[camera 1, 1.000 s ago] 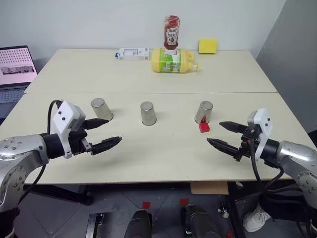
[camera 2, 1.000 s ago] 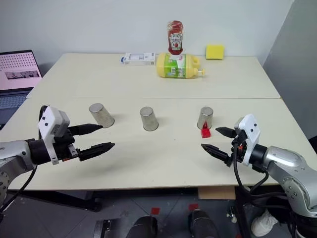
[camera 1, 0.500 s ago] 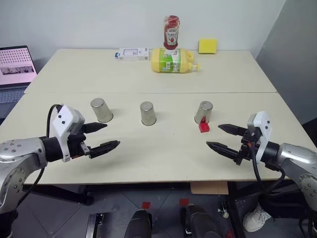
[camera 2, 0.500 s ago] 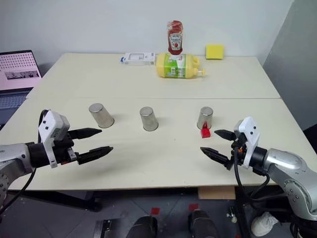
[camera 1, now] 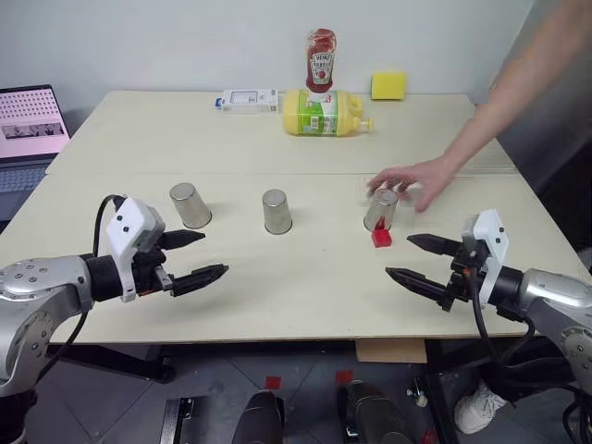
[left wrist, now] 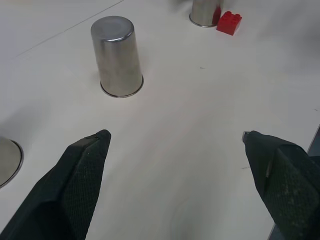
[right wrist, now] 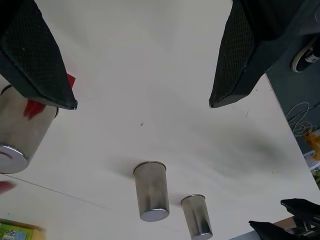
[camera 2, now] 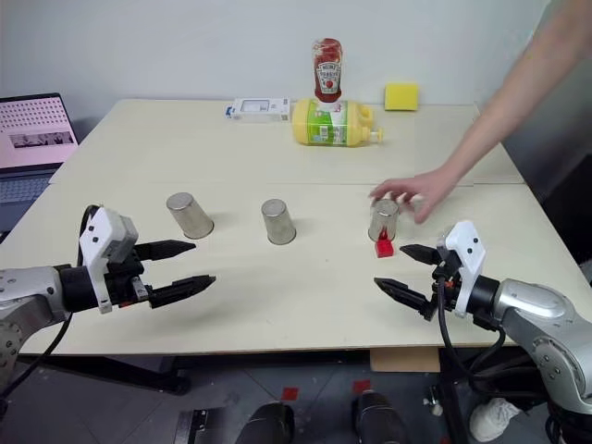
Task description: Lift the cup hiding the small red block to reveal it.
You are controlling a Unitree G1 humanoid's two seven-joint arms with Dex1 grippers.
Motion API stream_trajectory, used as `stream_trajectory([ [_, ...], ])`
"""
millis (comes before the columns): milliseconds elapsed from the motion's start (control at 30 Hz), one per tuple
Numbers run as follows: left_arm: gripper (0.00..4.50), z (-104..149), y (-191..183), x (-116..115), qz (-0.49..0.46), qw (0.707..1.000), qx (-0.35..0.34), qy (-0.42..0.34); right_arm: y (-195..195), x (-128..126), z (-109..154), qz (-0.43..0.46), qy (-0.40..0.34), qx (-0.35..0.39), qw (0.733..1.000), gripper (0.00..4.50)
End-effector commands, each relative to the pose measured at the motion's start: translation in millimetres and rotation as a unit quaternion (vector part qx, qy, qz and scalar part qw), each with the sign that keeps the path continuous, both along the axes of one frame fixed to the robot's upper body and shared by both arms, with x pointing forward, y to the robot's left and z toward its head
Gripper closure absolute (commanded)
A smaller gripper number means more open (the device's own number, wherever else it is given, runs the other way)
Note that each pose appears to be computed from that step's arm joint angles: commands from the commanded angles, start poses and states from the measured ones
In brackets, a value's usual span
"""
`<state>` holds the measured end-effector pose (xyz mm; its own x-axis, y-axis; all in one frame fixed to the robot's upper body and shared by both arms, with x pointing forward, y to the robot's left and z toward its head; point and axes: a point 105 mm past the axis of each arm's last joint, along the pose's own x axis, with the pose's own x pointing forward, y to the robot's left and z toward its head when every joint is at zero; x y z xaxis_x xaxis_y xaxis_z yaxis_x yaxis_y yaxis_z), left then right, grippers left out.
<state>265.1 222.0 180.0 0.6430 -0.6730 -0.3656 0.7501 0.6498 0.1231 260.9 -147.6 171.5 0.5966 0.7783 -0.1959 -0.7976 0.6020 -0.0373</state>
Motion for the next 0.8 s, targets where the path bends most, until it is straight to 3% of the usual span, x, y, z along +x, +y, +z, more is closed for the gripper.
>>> stream_trajectory([
  [33, 0.0, 11.5, 0.1, 2.8, -0.006, 1.0, 0.01, -0.025, 1.5, -3.4, 9.7, 0.009, -0.025, -0.001, 1.0, 0.02],
  [800, 0.0, 16.7, 3.0, 7.6, -0.009, 0.999, 0.015, -0.034, 7.2, -0.5, 10.6, 0.009, -0.029, 0.007, 1.0, 0.02],
])
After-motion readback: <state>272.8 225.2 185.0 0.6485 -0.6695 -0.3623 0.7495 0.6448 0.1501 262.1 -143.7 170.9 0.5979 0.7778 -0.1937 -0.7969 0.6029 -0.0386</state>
